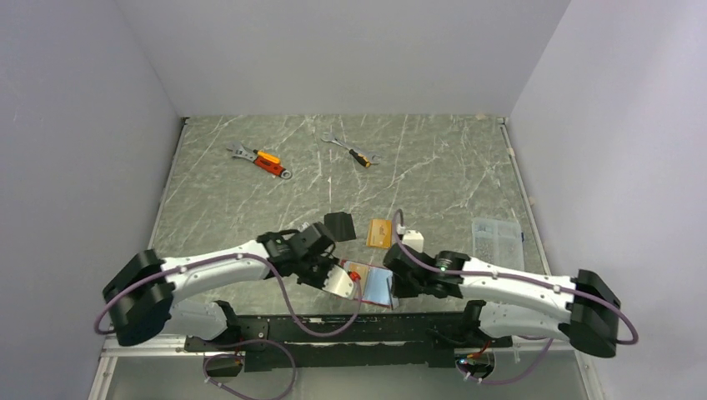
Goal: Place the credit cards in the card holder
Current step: Turn over the card slot in the card holder.
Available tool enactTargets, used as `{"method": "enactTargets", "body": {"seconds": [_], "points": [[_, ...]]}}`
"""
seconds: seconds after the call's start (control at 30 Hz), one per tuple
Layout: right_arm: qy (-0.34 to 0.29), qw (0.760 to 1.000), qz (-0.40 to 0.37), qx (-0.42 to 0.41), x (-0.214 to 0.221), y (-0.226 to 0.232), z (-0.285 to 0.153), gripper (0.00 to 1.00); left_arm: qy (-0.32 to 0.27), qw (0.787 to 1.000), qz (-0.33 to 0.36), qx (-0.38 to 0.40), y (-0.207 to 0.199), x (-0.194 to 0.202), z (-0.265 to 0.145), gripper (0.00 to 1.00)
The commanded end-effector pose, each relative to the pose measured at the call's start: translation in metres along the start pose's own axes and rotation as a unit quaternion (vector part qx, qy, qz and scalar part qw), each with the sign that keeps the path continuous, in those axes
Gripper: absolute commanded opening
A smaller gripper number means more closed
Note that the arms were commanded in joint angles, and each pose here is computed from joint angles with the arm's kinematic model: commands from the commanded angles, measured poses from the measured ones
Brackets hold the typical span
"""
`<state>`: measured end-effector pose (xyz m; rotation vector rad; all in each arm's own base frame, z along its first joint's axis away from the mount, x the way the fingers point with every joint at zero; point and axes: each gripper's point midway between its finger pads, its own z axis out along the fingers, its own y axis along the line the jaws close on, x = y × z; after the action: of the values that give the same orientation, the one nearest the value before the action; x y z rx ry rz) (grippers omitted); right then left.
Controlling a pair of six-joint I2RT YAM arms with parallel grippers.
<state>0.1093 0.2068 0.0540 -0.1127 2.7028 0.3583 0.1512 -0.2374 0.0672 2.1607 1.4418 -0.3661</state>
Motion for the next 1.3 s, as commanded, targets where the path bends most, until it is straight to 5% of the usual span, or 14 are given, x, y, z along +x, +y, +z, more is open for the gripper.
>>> {"method": "enactTargets", "body": {"seconds": [0.0,1.27], "points": [[0.010,0.995,0.073,-0.065,0.014,0.004,-0.005,0.00,0.021,0.999,0.038,-0.004,0.007,-0.016,0.021,0.18],[0.043,0.986,0.125,-0.098,0.018,-0.017,0.003,0.00,0.035,0.997,0.061,0.017,-0.009,-0.019,0.045,0.08]]}}
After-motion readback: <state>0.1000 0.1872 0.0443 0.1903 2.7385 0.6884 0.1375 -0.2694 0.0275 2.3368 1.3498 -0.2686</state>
